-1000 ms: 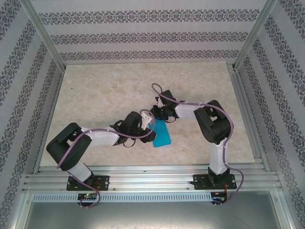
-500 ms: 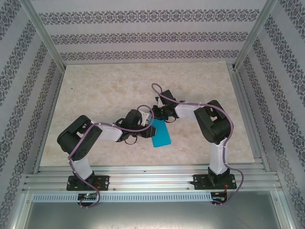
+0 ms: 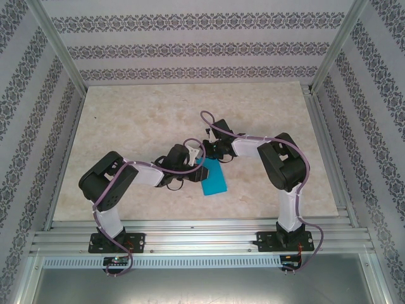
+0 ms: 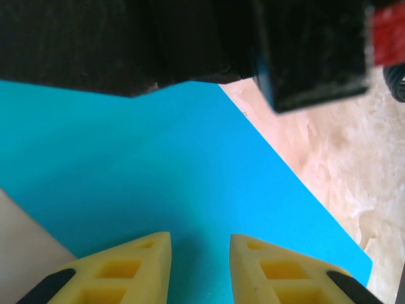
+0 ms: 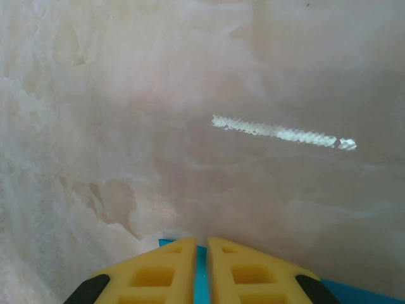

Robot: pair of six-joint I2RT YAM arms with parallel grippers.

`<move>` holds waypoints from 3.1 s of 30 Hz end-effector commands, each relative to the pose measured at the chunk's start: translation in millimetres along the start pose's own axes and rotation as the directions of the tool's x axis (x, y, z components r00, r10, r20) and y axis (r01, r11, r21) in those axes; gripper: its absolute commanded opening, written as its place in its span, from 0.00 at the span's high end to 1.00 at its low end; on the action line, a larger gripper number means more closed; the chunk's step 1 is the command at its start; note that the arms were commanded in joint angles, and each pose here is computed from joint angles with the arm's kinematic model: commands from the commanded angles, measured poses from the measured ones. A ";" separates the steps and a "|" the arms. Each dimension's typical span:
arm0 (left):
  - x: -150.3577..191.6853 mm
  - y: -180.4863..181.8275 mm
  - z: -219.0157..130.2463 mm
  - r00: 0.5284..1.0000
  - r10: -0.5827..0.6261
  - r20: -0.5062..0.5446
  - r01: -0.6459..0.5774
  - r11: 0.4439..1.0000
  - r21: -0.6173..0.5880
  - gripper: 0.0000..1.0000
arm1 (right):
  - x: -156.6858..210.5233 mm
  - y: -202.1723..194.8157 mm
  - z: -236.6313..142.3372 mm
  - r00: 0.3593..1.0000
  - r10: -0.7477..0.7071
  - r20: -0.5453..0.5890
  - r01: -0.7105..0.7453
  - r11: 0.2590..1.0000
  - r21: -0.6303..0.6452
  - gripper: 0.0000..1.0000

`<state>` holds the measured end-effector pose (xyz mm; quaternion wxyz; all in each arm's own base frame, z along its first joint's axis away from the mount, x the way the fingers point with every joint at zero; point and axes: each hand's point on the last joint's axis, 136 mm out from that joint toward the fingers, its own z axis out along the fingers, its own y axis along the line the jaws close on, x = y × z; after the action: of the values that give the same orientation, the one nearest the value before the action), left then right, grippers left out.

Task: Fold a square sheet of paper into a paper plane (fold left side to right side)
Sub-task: First fold the square sheet of paper in half at the center of the table.

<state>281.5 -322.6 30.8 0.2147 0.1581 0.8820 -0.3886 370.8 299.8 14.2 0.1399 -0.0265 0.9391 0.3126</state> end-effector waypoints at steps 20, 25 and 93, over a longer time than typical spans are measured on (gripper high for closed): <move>68.6 14.8 -1.8 0.967 -0.099 -0.235 0.082 0.993 -0.081 0.69 | 34.6 -45.1 11.9 0.994 0.048 -0.099 -0.031 0.985 0.168 0.86; 77.0 14.5 -0.2 0.959 -0.091 -0.269 0.062 0.991 -0.115 0.68 | 33.6 -44.9 12.1 0.994 0.048 -0.097 -0.031 0.985 0.169 0.86; 121.0 -59.2 -56.6 0.938 0.013 -0.347 -0.007 1.000 0.017 0.66 | 13.9 -12.5 2.5 0.998 0.017 -0.053 -0.013 0.998 0.068 0.85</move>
<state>145.0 -314.3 27.5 0.0770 0.2413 0.8987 -0.3581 370.5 300.9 14.8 0.1339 -0.0276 0.9409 0.3100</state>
